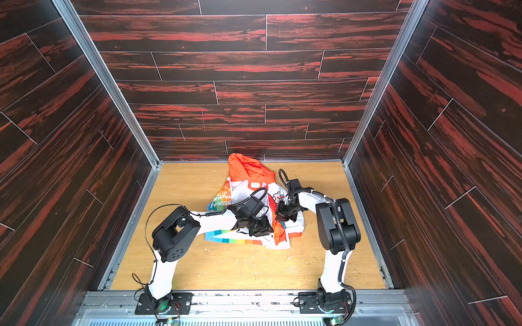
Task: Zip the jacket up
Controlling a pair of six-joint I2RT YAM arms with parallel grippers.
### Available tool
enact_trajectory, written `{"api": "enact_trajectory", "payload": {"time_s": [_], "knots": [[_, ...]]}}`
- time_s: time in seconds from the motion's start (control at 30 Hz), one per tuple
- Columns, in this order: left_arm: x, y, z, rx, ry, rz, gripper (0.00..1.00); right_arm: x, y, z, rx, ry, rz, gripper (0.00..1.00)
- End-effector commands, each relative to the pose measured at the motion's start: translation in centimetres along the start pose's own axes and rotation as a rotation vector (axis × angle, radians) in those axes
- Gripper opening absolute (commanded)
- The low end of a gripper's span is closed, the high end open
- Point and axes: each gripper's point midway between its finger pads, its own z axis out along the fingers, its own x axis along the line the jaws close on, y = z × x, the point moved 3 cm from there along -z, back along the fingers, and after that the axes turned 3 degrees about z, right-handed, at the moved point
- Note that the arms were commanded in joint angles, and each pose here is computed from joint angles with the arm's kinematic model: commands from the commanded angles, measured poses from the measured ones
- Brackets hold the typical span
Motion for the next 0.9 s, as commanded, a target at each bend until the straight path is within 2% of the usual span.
{"api": "enact_trajectory", "payload": {"time_s": [0.0,0.17,0.27,0.33,0.47,0.53,0.67,0.87], "knots": [[-0.4,0.3,0.2,-0.01,-0.018,-0.004,0.23,-0.3,-0.5,0.1,0.024,0.005,0.017,0.06],[-0.7,0.4,-0.1,-0.019,-0.035,-0.002,0.15,-0.3,-0.4,0.0,0.021,0.005,0.021,0.05],[-0.7,0.4,-0.4,-0.029,-0.039,-0.008,0.14,-0.4,-0.2,-0.2,0.016,0.006,0.025,0.04],[-0.9,0.3,-0.7,-0.034,-0.046,-0.009,0.19,-0.4,0.2,-0.7,0.01,0.022,0.033,0.0],[-0.6,0.5,-1.1,-0.052,-0.053,-0.034,0.41,0.6,0.6,-2.7,-0.019,0.059,0.014,0.0],[-0.4,0.7,-1.3,-0.069,-0.069,-0.06,0.46,1.0,0.7,-3.6,-0.034,0.061,0.005,0.0],[-0.1,1.0,-1.2,-0.084,-0.086,-0.092,0.48,0.6,1.0,-4.2,-0.037,0.049,0.013,0.0],[0.5,1.2,-0.5,-0.085,-0.072,-0.109,0.44,-1.5,1.0,-4.0,-0.032,0.006,0.046,0.0]]}}
